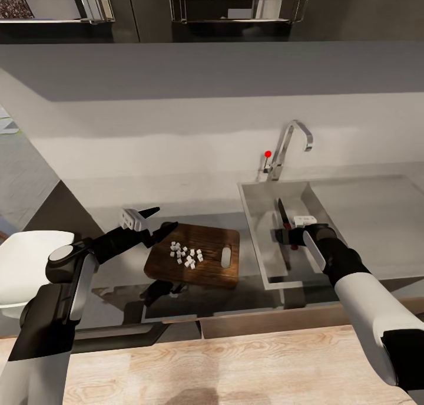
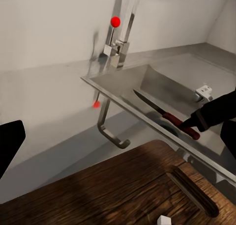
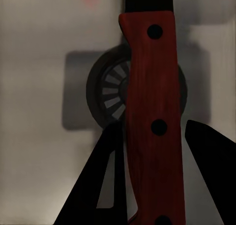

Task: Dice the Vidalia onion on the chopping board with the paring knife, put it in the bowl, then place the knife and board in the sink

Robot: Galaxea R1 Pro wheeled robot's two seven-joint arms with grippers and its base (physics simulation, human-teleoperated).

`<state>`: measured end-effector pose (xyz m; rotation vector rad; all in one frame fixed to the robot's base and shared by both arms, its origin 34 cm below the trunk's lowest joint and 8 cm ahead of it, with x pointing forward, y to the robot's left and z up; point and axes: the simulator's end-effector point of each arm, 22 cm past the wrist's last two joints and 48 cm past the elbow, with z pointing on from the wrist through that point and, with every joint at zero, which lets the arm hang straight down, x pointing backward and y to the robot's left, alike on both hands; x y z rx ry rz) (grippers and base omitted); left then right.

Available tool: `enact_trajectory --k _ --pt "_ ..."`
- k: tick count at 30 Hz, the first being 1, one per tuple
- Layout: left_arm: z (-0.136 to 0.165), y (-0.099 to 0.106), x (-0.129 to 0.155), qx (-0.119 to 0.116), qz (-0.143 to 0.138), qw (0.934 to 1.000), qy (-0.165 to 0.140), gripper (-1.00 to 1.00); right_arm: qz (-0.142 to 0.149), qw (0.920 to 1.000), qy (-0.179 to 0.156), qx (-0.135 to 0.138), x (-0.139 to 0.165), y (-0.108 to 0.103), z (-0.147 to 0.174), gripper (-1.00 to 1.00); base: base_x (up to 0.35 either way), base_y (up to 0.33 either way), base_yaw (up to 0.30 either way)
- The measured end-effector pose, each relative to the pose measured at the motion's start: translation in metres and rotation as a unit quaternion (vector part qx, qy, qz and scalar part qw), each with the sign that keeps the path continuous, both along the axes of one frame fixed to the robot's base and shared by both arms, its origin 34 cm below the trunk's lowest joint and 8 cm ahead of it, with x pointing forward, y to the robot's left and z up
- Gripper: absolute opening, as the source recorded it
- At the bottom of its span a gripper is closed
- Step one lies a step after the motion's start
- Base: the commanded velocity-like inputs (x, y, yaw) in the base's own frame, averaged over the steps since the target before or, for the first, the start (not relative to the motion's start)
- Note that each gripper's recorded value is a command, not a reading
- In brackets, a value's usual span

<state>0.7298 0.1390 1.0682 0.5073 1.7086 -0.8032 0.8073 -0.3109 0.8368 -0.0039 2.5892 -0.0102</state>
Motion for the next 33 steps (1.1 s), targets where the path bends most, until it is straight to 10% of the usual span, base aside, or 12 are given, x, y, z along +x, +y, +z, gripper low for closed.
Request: enact_trajectory --k 33 --pt "0.0000 -0.0012 -0.0003 -0.001 -0.001 1.0000 0.000 1.00 0.001 0.9999 0.011 0.000 -0.0066 0.0012 -0.0084 -1.00 0.000 0.000 0.000"
